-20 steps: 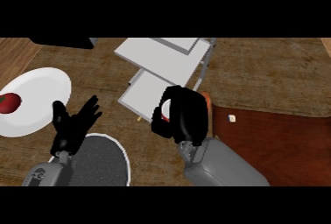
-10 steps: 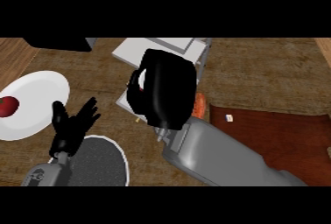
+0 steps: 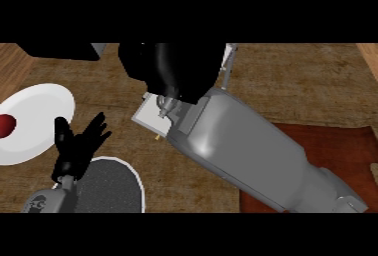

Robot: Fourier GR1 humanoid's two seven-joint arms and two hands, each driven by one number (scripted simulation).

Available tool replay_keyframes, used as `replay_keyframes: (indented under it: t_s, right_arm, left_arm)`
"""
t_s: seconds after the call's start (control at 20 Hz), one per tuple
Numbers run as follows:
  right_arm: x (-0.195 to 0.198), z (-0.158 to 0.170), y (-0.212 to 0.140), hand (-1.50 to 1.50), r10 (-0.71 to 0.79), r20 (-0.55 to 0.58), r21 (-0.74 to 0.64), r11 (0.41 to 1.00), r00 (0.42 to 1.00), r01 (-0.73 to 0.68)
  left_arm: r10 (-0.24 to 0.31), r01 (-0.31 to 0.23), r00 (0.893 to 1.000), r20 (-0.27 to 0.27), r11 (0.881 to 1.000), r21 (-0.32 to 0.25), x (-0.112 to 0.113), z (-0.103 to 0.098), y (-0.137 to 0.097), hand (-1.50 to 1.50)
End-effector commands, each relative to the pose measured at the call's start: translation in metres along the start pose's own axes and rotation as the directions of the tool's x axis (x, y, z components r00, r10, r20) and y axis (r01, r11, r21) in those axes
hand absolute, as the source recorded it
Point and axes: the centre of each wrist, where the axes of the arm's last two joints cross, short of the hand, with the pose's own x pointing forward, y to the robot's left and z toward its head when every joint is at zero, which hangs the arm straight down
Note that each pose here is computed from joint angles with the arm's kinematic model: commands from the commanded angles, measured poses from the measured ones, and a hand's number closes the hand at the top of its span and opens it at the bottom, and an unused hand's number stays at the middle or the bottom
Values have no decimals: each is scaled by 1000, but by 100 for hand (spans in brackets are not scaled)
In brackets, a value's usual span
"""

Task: Pick the can from the tray and place it in the tiered shelf

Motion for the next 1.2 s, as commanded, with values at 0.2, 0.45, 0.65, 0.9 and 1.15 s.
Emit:
replay_keyframes:
  t_s: [0.2, 0.45, 0.65, 0.9, 1.15]
  right_arm:
    - [59, -35, -47, 150, 5, -256, -79, 997, 967, -26]
    - [75, -52, -50, 150, 26, -304, -31, 999, 952, -37]
    - [84, -57, -51, 150, 67, -293, 26, 998, 954, -62]
    - [86, -59, -33, 150, 118, -291, 58, 993, 949, -106]
    - [73, -78, -16, 150, 111, -313, 32, 994, 943, -107]
  left_arm:
    - [12, -11, 999, -42, 1000, 15, -9, -2, 6, 0]
    - [7, -7, 1000, -11, 1000, 4, 1, -2, 5, 0]
    - [33, -33, 999, 0, 999, 19, -7, 3, 9, 0]
    - [19, -19, 1000, -3, 1000, 22, -13, 6, 5, 0]
    - [26, -26, 1000, 6, 999, 35, -4, 4, -2, 0]
